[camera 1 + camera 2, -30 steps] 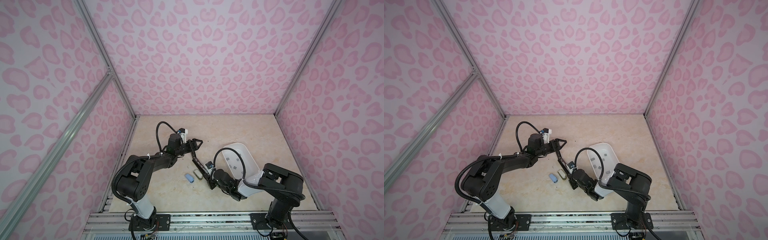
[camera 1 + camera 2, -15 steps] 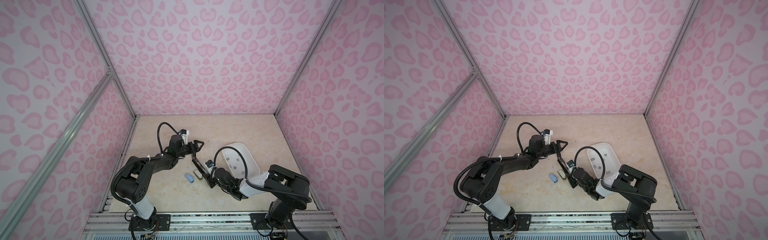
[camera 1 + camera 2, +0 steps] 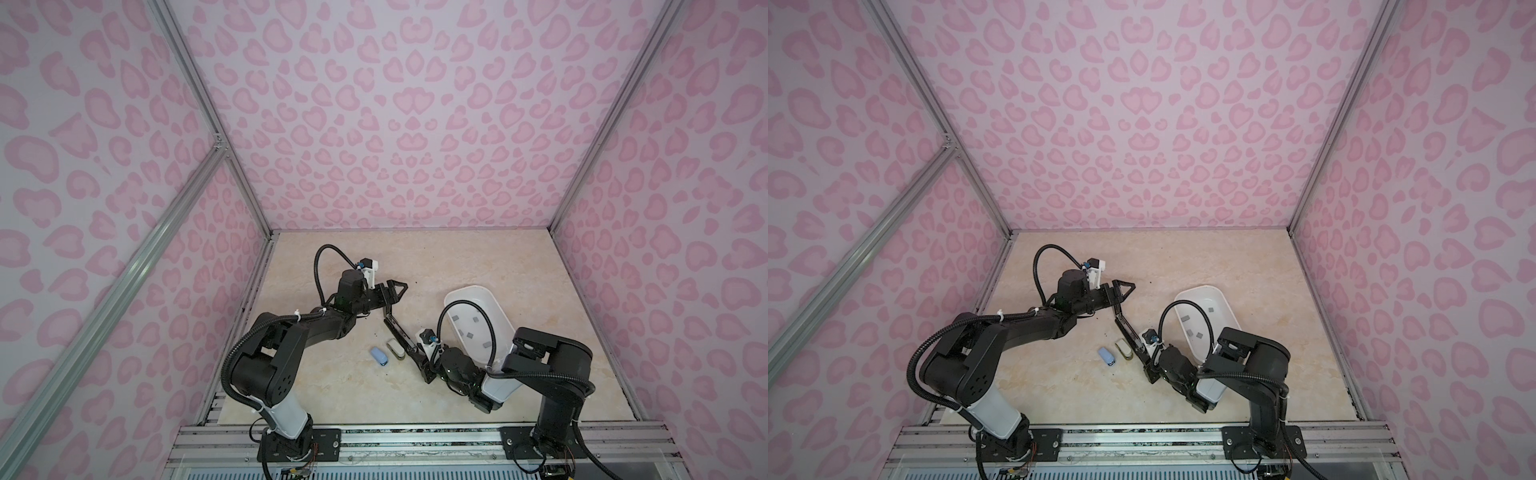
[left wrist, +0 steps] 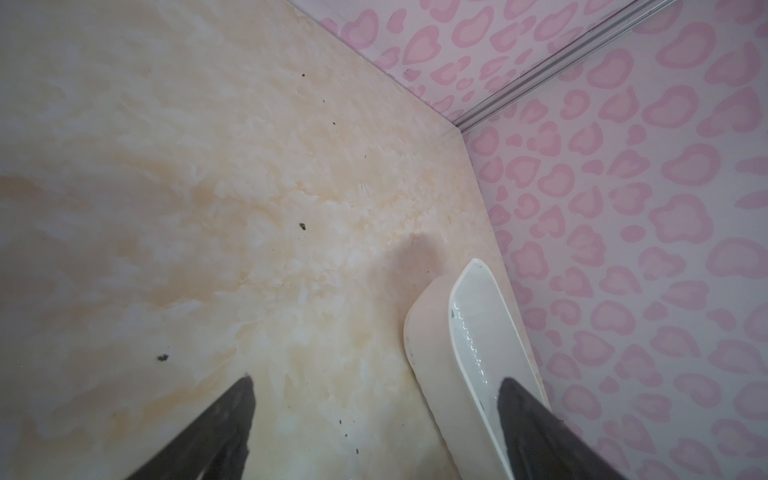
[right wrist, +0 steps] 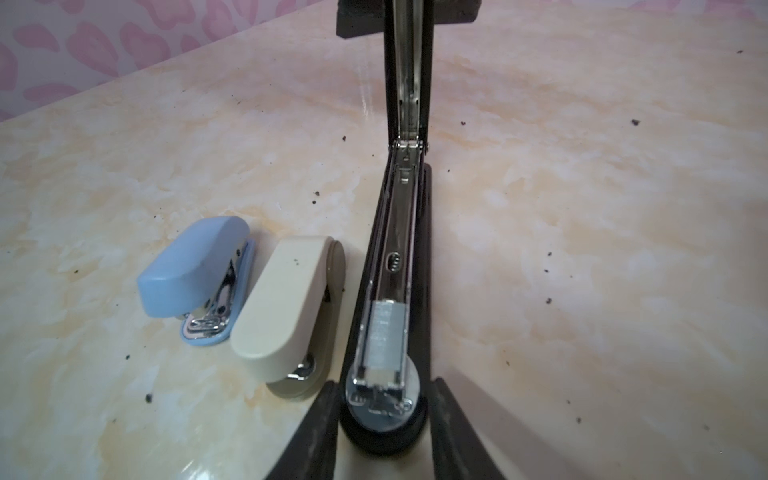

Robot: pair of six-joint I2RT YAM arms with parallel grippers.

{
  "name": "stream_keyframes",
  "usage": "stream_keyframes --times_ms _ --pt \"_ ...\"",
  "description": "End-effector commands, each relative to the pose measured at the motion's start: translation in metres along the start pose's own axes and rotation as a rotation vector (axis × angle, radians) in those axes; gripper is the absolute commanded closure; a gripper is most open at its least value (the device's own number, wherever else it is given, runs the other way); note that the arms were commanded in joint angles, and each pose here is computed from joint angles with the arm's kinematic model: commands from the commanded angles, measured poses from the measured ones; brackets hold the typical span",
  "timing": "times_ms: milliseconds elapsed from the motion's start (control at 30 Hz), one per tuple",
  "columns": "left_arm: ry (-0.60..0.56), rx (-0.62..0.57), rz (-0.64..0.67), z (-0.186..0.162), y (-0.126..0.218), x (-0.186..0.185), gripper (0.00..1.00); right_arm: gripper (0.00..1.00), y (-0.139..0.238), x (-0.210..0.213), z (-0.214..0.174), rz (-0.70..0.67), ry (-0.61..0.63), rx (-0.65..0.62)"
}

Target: Load the staples into the stapler

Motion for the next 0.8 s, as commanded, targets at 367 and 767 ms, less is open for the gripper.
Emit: stream_keyframes --times_ms 367,767 --pt "-0.029 -0.041 -0.034 0.009 0.002 -0.008 0.08 0.73 -0.005 0.003 0.013 0.008 -0.015 -0.090" --pt "-0.092 -0.026 -0.012 -0.006 0.010 -0.015 0.06 0.86 -0.003 0.000 0.010 -0.007 -0.022 -0.094"
Point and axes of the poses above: each gripper's point midway between its finger pads, its own y axis back along the fingers, its own x axis along the line the jaws close on, z = x × y, the point moved 5 cm from there along y, back along the fingers, and after that the axes turned 7 degrees about -y, right-handed, at the moved point
